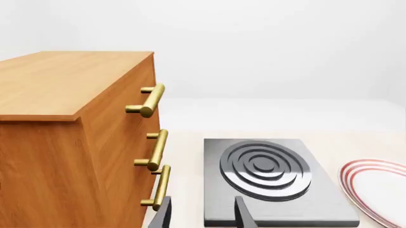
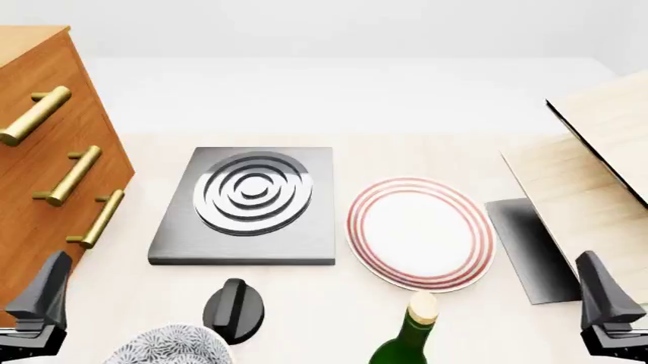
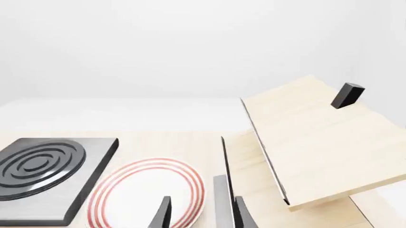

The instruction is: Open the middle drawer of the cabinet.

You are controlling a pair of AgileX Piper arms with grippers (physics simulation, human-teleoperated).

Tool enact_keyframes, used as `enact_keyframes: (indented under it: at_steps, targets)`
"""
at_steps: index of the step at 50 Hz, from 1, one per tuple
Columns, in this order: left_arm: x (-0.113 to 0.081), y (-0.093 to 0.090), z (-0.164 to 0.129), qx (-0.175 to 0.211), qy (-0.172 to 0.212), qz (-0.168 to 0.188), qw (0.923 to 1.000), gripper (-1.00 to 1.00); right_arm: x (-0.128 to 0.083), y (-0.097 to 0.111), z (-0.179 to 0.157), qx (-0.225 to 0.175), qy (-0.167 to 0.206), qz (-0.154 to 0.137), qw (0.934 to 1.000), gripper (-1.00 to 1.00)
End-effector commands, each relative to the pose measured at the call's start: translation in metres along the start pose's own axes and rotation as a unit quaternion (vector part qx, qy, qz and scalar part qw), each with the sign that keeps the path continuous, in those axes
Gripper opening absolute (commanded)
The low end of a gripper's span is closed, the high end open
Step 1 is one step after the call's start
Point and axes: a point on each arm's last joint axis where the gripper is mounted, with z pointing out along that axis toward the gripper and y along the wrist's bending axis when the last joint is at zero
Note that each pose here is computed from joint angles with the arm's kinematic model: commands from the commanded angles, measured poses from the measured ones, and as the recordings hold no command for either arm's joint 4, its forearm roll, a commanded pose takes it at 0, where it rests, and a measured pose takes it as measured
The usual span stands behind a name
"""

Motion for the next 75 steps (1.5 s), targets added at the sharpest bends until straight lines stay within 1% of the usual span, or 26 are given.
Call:
enact_keyframes:
  at_steps: [1, 5, 12, 16, 18, 19, 20, 21, 42, 44, 45, 48, 54, 56, 60, 65, 66, 68, 72, 73, 74, 75]
  targets:
    - [-0.002, 0.0, 0.0, -0.001, -0.001, -0.005, 1.0, 1.0, 0.0, 0.0, 0.001, 0.002, 0.002, -0.004, 1.0, 1.0]
    - [-0.004, 0.001, 0.0, -0.008, -0.004, -0.009, 0.9999, 1.0, 0.001, -0.001, 0.001, 0.005, 0.005, -0.004, 1.0, 1.0]
    - [-0.003, 0.001, 0.0, -0.005, -0.003, -0.007, 1.0, 1.0, 0.001, 0.0, 0.002, 0.003, 0.008, -0.004, 1.0, 1.0]
    - [-0.004, 0.001, 0.0, -0.005, -0.005, -0.003, 1.0, 1.0, 0.001, 0.0, 0.003, 0.001, 0.012, -0.002, 0.9999, 1.0]
    - [-0.005, 0.001, 0.0, -0.005, -0.01, 0.01, 0.9999, 1.0, 0.001, 0.0, 0.004, 0.001, 0.013, 0.0, 0.9999, 1.0]
    - [-0.005, 0.0, 0.0, -0.004, -0.011, 0.008, 0.9999, 1.0, 0.001, 0.0, 0.004, 0.002, 0.013, 0.0, 0.9999, 1.0]
    - [-0.01, 0.001, -0.001, -0.01, -0.058, 0.022, 0.998, 1.0, 0.002, 0.0, 0.004, 0.002, 0.014, 0.0, 0.9999, 1.0]
    - [-0.005, 0.0, 0.0, -0.004, -0.011, 0.006, 0.9999, 1.0, 0.002, 0.0, 0.004, 0.002, 0.014, 0.0, 0.9999, 1.0]
    - [-0.004, 0.001, 0.0, -0.013, -0.02, 0.026, 0.9994, 1.0, 0.002, 0.0, 0.004, 0.002, 0.013, 0.0, 0.9999, 1.0]
    - [-0.004, 0.002, 0.0, -0.019, -0.022, 0.03, 0.9991, 1.0, 0.002, 0.0, 0.004, 0.002, 0.013, 0.0, 0.9999, 1.0]
    - [-0.005, 0.003, 0.0, -0.024, -0.028, 0.039, 0.9986, 1.0, 0.002, 0.0, 0.004, 0.002, 0.013, 0.0, 0.9999, 1.0]
    - [-0.007, 0.003, 0.0, -0.025, -0.034, 0.047, 0.998, 1.0, 0.002, 0.0, 0.004, 0.002, 0.014, 0.0, 0.9999, 1.0]
    - [-0.017, 0.002, -0.001, -0.024, -0.057, 0.066, 0.9959, 1.0, 0.002, 0.0, 0.004, 0.002, 0.013, 0.0, 0.9999, 1.0]
    - [-0.023, 0.001, -0.002, -0.017, -0.071, 0.075, 0.9946, 1.0, 0.002, 0.0, 0.004, 0.002, 0.013, 0.0, 0.9999, 1.0]
    - [-0.031, 0.0, -0.003, -0.008, -0.082, 0.085, 0.9929, 1.0, 0.002, 0.0, 0.004, 0.002, 0.013, 0.0, 0.9999, 1.0]
    - [-0.042, -0.003, -0.005, 0.013, -0.106, 0.116, 0.9875, 1.0, 0.002, 0.0, 0.004, 0.002, 0.013, 0.0, 0.9999, 1.0]
    - [-0.044, -0.003, -0.006, 0.014, -0.11, 0.124, 0.986, 1.0, 0.002, 0.0, 0.004, 0.001, 0.013, 0.0, 0.9999, 1.0]
    - [-0.047, -0.003, -0.006, 0.016, -0.112, 0.126, 0.9855, 1.0, 0.002, 0.0, 0.004, 0.001, 0.014, 0.0, 0.9999, 1.0]
    - [-0.054, -0.003, -0.008, 0.017, -0.123, 0.151, 0.9807, 1.0, 0.002, 0.0, 0.004, 0.002, 0.013, 0.0, 0.9999, 1.0]
    - [-0.057, -0.004, -0.008, 0.02, -0.131, 0.162, 0.9779, 1.0, 0.002, 0.0, 0.004, 0.002, 0.013, 0.0, 0.9999, 1.0]
    - [-0.057, -0.004, -0.008, 0.02, -0.131, 0.162, 0.9779, 1.0, 0.002, 0.0, 0.004, 0.002, 0.013, 0.0, 0.9999, 1.0]
    - [-0.059, -0.004, -0.009, 0.026, -0.134, 0.171, 0.9758, 1.0, 0.002, 0.0, 0.004, 0.002, 0.013, 0.0, 0.9999, 1.0]
